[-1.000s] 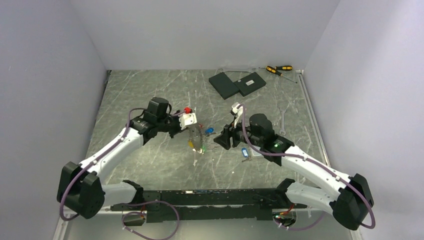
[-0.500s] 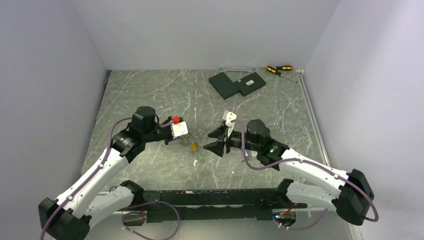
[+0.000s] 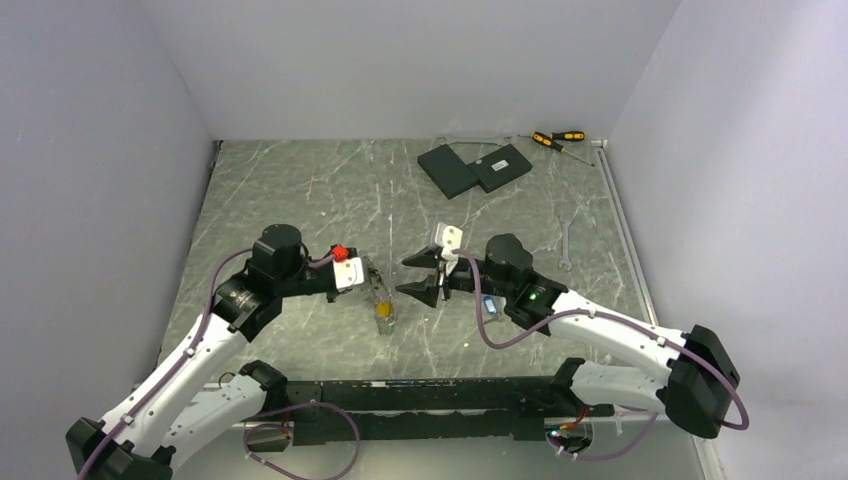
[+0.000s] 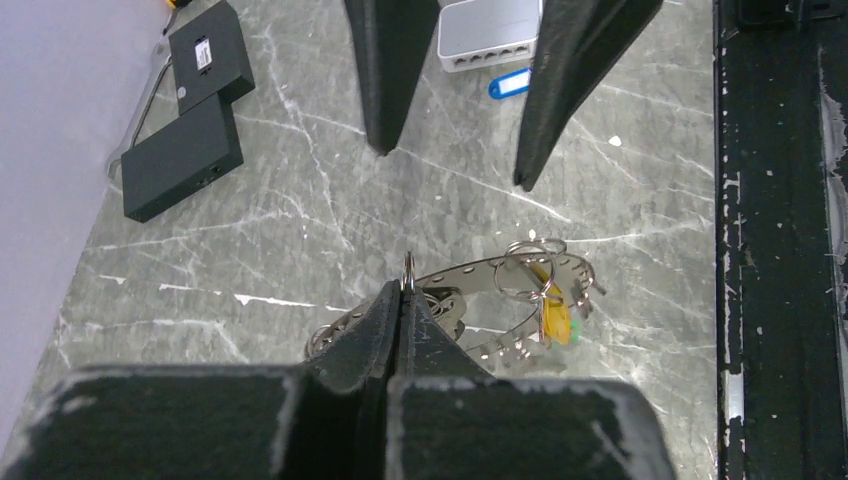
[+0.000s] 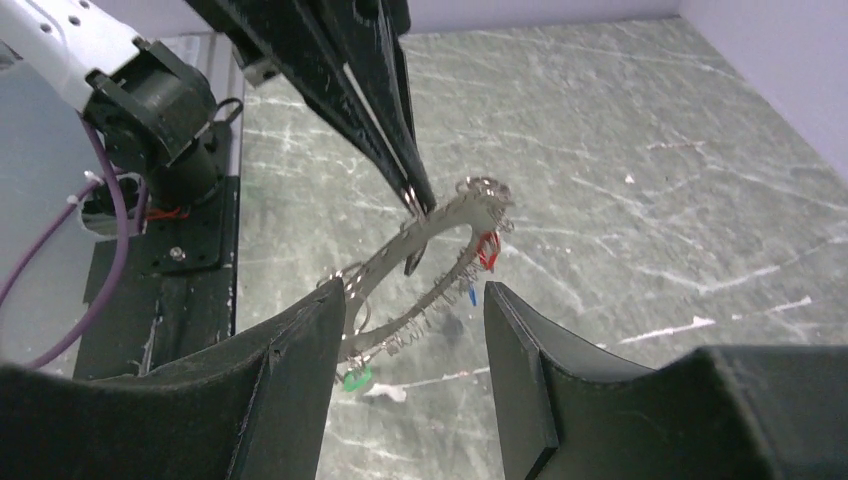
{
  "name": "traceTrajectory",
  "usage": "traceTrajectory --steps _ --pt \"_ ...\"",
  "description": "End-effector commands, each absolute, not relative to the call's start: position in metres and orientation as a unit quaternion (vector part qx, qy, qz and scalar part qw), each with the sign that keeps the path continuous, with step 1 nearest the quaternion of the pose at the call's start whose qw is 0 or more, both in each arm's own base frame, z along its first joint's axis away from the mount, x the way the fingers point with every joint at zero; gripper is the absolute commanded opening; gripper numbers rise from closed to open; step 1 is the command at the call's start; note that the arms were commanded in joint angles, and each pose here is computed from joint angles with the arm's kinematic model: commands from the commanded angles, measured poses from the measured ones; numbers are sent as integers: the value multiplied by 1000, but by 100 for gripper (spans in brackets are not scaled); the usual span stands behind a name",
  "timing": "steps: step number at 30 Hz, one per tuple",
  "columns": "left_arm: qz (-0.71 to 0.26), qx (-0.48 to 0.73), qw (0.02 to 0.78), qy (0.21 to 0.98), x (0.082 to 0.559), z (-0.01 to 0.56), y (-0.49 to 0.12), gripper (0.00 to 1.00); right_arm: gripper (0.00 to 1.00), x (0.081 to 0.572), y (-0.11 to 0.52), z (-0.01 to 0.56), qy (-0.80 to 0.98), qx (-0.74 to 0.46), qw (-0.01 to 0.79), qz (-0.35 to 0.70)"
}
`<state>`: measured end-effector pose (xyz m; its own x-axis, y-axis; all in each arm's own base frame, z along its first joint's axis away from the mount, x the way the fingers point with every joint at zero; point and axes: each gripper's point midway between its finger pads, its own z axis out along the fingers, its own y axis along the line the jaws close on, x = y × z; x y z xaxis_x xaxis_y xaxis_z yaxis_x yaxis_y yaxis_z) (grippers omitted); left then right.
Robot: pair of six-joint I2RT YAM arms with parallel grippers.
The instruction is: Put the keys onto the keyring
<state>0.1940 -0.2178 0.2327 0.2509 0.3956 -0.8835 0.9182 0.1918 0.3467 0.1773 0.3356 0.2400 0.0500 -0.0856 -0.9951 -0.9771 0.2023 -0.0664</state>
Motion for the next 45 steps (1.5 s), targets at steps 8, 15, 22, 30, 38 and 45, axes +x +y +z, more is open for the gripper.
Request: traceTrajectory --steps 8,15,22,30,38,45 --pt "-270 588 569 507 182 254 -230 0 58 186 357 283 586 -434 511 455" --pt "-292 600 542 510 167 238 -233 0 58 206 342 251 680 -363 481 418" --pt "-311 631 512 492 129 216 -223 0 62 201 329 213 707 -390 413 421" --pt "-328 646 473 502 107 196 -214 0 61 197 348 191 734 -371 335 460" --pt "-299 665 445 521 109 179 -210 0 63 181 350 196 683 -427 316 502" --pt "-298 685 450 489 104 185 -212 0 64 158 343 162 556 -537 368 518"
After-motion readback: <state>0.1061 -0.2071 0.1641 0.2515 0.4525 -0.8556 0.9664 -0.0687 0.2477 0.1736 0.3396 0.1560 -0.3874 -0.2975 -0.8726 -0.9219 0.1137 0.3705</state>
